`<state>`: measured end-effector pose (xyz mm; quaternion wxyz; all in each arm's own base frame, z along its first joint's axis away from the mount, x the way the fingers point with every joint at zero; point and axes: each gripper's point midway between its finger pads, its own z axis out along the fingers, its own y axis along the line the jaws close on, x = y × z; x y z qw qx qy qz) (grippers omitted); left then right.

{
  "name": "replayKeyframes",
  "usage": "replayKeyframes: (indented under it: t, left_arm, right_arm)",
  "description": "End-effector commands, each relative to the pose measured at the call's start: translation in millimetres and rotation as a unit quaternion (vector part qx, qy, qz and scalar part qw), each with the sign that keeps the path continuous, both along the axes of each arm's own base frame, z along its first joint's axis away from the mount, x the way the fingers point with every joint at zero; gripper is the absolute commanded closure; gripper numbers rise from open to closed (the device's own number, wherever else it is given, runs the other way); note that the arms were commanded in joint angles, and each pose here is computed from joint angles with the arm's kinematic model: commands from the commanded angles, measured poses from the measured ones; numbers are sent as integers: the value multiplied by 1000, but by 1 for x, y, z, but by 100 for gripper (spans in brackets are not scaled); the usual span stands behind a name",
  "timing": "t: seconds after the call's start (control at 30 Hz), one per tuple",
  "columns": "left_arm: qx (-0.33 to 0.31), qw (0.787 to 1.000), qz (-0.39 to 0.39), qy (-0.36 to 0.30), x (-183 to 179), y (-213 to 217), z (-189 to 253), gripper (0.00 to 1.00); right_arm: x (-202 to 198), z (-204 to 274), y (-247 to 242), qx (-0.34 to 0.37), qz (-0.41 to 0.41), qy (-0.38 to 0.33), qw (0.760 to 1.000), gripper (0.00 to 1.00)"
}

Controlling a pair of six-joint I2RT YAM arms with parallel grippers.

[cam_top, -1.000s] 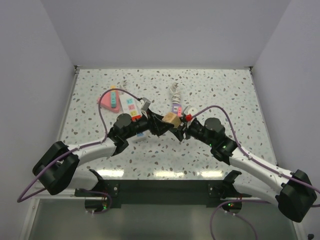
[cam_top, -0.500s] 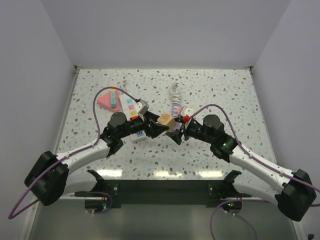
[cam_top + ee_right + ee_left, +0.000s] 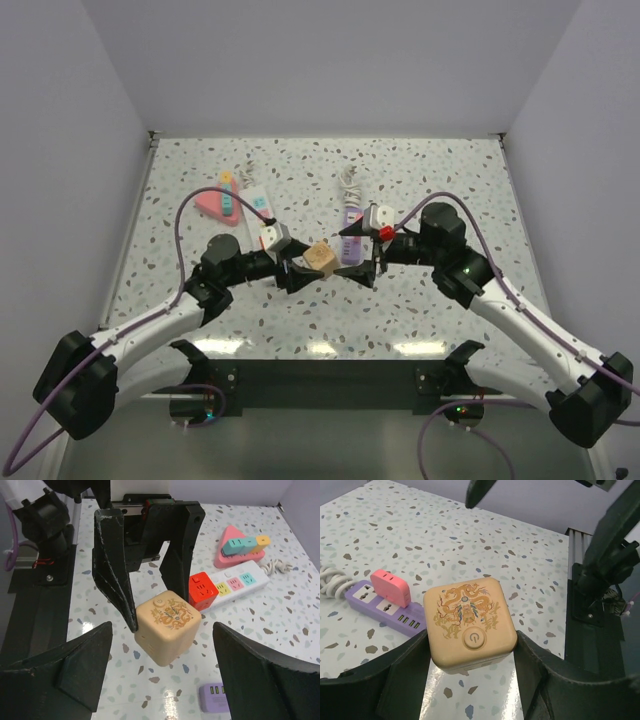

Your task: Insert the plug

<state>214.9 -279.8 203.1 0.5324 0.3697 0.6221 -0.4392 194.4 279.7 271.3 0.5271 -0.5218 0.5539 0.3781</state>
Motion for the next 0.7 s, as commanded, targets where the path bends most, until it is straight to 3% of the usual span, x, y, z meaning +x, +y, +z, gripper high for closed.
replayKeyframes:
  t: [0.0,0.2,0.67]
  left_arm:
    - [-17,997,-46,-67,-19,2,23,100]
    - [-33,991,-95,-89,-44,4,32,100]
    - [-47,984,-137,-100,-63,0,39,100]
  right_arm:
    - [-18,10,1,-20,74,-17,997,16]
    - [-29,-5,8,-38,148,9,988,15]
    - [-23,-10,17,-28,162,14,986,15]
